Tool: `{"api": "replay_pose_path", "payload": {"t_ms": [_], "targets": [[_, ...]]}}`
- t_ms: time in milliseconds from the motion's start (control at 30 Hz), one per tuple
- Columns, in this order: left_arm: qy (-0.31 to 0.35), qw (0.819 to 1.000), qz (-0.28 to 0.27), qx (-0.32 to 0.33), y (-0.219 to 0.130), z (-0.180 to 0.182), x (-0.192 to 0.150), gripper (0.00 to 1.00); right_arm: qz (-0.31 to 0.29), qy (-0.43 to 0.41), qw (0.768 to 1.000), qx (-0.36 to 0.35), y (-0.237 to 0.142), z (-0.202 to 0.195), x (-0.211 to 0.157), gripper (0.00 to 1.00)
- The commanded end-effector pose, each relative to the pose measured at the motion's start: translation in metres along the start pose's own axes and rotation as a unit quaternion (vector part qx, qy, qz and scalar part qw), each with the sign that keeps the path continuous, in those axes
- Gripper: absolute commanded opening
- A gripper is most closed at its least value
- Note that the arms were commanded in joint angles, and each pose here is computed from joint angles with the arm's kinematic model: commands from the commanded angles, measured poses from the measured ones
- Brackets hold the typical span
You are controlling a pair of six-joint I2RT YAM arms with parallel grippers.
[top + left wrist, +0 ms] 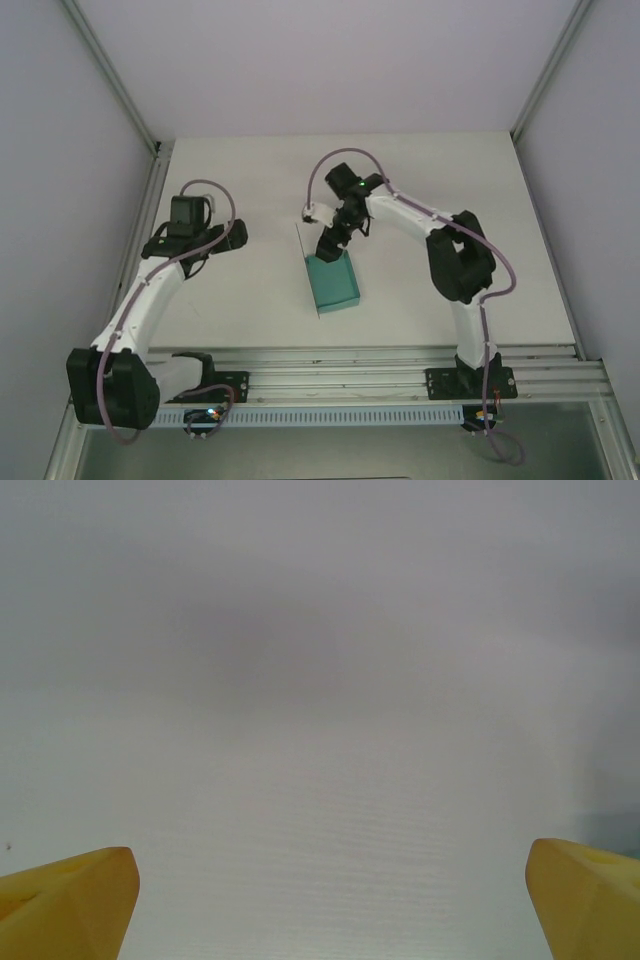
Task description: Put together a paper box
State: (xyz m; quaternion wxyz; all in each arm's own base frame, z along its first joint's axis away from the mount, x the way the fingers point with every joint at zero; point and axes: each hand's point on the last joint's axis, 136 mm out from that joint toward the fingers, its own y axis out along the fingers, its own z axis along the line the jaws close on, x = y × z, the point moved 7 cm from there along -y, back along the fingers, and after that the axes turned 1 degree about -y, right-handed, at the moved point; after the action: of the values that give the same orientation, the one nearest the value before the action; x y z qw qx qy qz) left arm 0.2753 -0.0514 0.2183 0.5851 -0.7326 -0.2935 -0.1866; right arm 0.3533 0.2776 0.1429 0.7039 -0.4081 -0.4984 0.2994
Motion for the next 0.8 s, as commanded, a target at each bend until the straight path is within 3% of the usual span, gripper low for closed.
{"api": "replay_pose_path", "payload": {"t_ms": [0,67,167,333,433,500,567,667,733,767], "targets": [[-0.013,1.000,-0.002,-0.011,0.003,0.000,-0.003,1.00,0.061,0.005,0.998,0.031,0.015,0.007,-0.013,0.75],[-0.013,1.000,0.001,-0.009,0.005,0.001,-0.002,1.00,0.069,0.017,0.997,0.013,0.023,0.000,-0.015,0.64],[-0.011,1.000,0.004,-0.010,0.007,0.001,-0.003,1.00,0.079,0.039,0.996,-0.015,0.031,-0.010,-0.018,0.37],[-0.016,1.000,-0.007,-0.016,0.004,-0.001,0.000,1.00,0.052,0.096,0.989,-0.098,0.024,-0.023,-0.018,0.13],[-0.024,0.999,-0.020,-0.008,-0.001,-0.001,0.003,1.00,0.032,0.185,0.966,-0.175,0.009,-0.029,-0.022,0.03],[-0.028,0.999,-0.036,-0.001,-0.005,0.000,0.005,1.00,0.016,0.294,0.928,-0.228,-0.002,-0.031,-0.033,0.02],[-0.038,0.998,-0.054,0.011,-0.010,0.001,0.008,1.00,-0.003,0.414,0.867,-0.276,-0.011,-0.025,-0.052,0.02],[-0.041,0.997,-0.068,0.008,-0.014,-0.001,0.011,1.00,-0.009,0.560,0.747,-0.359,-0.019,-0.008,-0.091,0.05],[-0.034,0.997,-0.069,-0.008,-0.014,-0.006,0.014,1.00,-0.019,0.601,0.707,-0.372,-0.016,0.002,-0.104,0.03],[-0.026,0.997,-0.066,-0.021,-0.013,-0.010,0.015,1.00,-0.022,0.609,0.701,-0.370,-0.014,0.005,-0.105,0.03]]}}
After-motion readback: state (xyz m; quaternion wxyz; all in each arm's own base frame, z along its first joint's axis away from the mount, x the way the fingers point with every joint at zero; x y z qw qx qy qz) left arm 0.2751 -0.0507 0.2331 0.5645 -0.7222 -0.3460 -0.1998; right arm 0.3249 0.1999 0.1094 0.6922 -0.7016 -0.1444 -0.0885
